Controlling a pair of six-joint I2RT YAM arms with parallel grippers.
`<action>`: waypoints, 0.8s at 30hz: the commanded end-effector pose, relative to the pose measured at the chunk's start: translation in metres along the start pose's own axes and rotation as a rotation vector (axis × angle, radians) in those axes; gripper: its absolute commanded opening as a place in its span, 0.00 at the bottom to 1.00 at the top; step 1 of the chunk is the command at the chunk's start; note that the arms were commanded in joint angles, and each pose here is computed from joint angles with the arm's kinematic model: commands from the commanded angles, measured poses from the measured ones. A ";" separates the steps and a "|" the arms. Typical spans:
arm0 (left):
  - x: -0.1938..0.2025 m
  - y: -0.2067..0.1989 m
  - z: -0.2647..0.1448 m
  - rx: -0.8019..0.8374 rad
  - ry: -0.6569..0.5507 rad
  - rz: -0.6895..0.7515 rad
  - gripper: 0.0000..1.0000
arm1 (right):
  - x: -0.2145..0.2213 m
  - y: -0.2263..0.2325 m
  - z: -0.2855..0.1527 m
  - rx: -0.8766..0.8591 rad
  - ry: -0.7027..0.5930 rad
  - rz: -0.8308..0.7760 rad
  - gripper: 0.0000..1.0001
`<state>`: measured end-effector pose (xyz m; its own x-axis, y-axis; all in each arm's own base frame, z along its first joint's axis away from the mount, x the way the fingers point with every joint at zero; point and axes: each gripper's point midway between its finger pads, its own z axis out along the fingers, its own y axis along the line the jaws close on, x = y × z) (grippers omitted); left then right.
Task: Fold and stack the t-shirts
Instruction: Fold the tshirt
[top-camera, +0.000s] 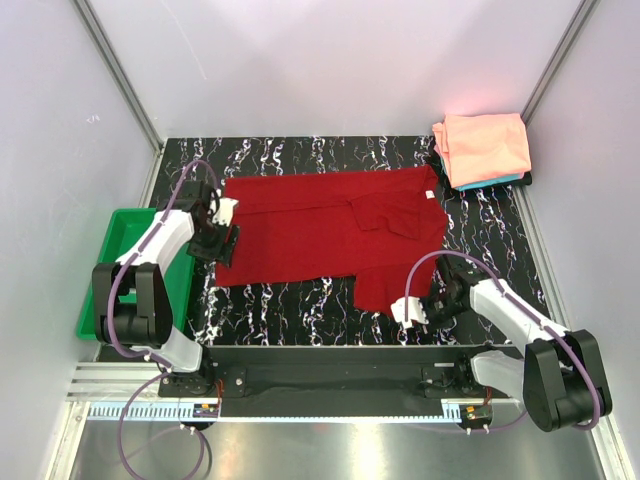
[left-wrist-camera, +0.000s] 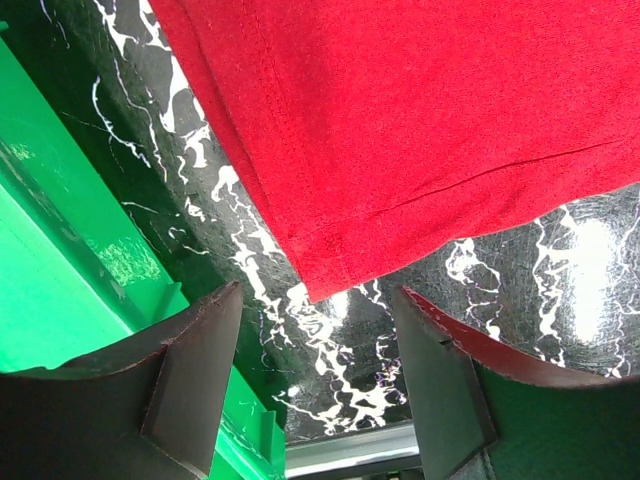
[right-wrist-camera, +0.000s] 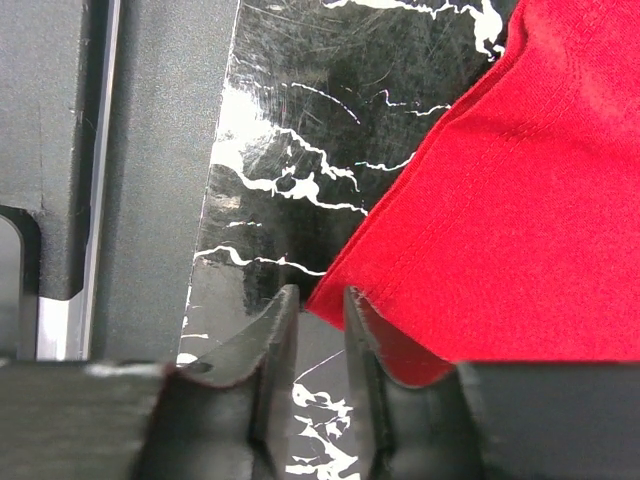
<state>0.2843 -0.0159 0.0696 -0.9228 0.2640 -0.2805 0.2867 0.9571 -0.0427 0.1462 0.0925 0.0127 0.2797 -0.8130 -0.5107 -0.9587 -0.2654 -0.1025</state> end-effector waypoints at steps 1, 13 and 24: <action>-0.002 -0.005 -0.003 0.042 -0.010 -0.027 0.66 | 0.003 -0.004 0.002 0.008 0.024 -0.044 0.30; 0.020 -0.016 0.013 0.133 0.130 -0.035 0.65 | -0.001 -0.016 -0.006 0.071 0.034 0.024 0.00; 0.029 -0.013 0.027 0.138 0.216 -0.043 0.59 | -0.003 -0.028 -0.009 0.095 0.034 0.054 0.00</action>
<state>0.2499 -0.0248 0.0277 -0.9667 0.2541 -0.0309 0.2553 0.9484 -0.1880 0.1584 0.0929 0.0156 0.2182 -0.8430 -0.4916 -0.9759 -0.1833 -0.1187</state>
